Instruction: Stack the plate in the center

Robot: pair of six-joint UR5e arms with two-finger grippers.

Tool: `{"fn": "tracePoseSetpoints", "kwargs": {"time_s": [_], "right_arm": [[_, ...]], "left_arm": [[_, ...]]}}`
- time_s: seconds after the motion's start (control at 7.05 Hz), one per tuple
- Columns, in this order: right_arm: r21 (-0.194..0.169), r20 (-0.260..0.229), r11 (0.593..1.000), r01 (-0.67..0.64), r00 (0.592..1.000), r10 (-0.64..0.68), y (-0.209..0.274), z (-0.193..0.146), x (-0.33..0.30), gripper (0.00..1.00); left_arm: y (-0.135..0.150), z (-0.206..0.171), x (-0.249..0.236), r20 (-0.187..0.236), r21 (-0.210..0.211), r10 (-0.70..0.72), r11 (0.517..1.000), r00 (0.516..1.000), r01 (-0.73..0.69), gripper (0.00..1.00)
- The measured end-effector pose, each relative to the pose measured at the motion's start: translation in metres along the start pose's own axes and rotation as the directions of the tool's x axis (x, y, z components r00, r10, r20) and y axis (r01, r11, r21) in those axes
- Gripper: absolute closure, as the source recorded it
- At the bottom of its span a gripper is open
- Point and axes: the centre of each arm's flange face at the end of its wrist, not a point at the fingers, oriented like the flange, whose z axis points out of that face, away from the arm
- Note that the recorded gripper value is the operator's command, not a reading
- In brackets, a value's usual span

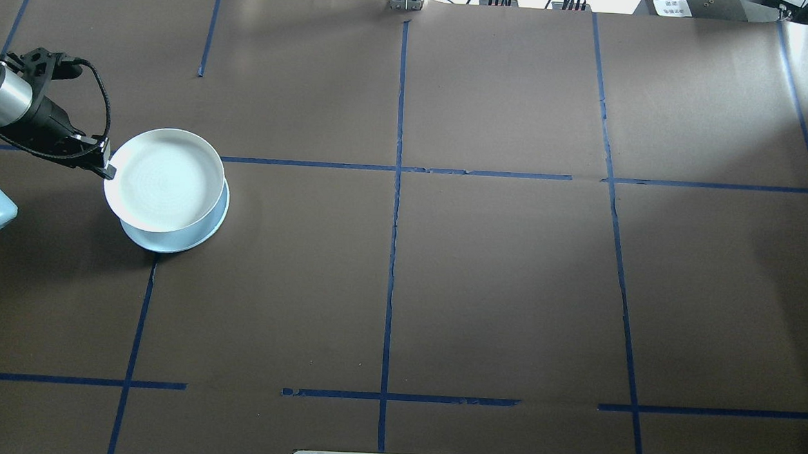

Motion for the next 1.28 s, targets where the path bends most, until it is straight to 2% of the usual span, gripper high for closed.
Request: {"fn": "tracePoseSetpoints", "kwargs": {"time_s": [0.14,0.28,0.85,0.99,1.28], "right_arm": [[0.0,0.0,1.0,0.0,1.0,0.0,0.0,0.0,0.0,0.0],[-0.001,0.0,1.0,-0.001,1.0,0.001,0.0,0.0,0.0,0.0],[0.0,0.0,1.0,-0.001,1.0,0.001,0.0,0.0,0.0,0.0],[0.001,0.0,1.0,0.0,1.0,0.0,0.0,0.0,0.0,0.0],[0.001,0.0,1.0,0.0,1.0,0.0,0.0,0.0,0.0,0.0]], "left_arm": [[0.0,0.0,0.0,0.001,0.0,0.001,1.0,1.0,-0.001,0.08],[0.0,0.001,0.0,0.001,0.001,0.002,1.0,1.0,-0.002,0.01],[-0.001,-0.004,-0.007,0.003,0.009,0.032,0.999,0.999,-0.032,0.01],[-0.007,-0.022,-0.025,0.018,0.032,0.08,0.996,0.997,-0.081,0.01],[-0.015,-0.073,-0.097,0.089,0.056,0.179,0.981,0.98,-0.185,0.01]]}}
